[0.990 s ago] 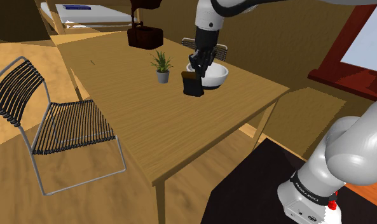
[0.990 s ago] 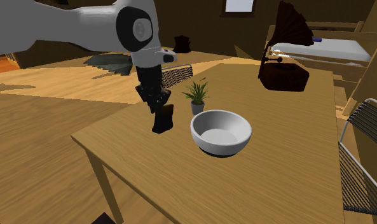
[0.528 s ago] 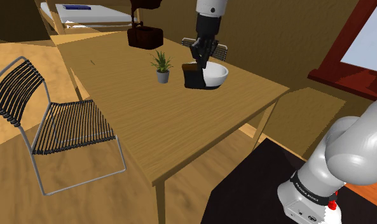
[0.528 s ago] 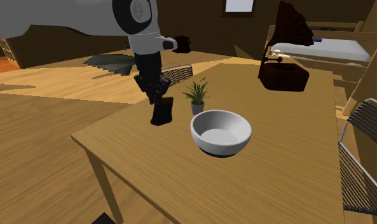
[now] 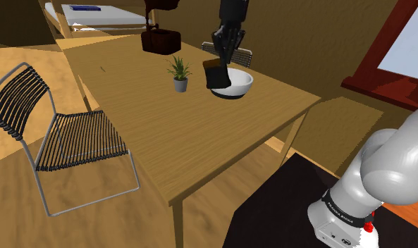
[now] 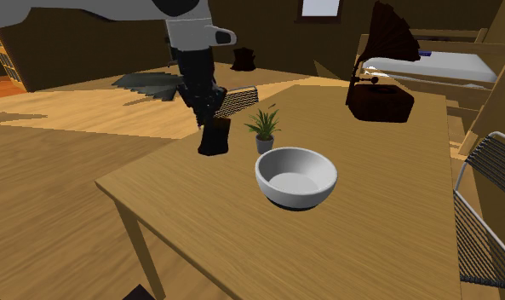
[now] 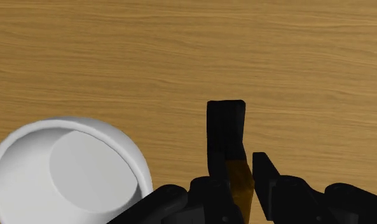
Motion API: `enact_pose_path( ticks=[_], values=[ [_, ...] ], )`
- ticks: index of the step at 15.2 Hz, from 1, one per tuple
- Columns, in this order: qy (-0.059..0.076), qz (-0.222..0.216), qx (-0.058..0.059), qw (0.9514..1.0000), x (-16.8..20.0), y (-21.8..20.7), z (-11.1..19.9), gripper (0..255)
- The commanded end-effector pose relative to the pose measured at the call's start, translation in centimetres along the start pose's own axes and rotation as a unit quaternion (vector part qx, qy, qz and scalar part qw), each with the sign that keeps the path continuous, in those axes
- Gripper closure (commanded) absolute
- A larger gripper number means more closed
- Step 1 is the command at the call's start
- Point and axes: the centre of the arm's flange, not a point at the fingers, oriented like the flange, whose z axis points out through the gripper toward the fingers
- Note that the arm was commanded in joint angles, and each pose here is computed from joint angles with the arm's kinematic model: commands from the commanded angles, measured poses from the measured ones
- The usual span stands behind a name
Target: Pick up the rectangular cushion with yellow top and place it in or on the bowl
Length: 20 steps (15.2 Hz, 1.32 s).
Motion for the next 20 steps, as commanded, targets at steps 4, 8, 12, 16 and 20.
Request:
enact_pose_path(
  ticks=[4, 8, 12, 16, 20],
  values=[
    [0.0, 0.0, 0.0, 1.0, 0.1, 0.1, -2.2, 255],
    [0.0, 0.0, 0.0, 1.0, 1.6, 5.1, -3.1, 255],
    [0.0, 0.0, 0.0, 1.0, 3.1, 10.1, -3.9, 255],
    [0.0, 0.0, 0.0, 1.0, 4.6, 15.0, -4.7, 255],
    [0.0, 0.0, 0.0, 1.0, 6.2, 20.0, -5.6, 255]
  ],
)
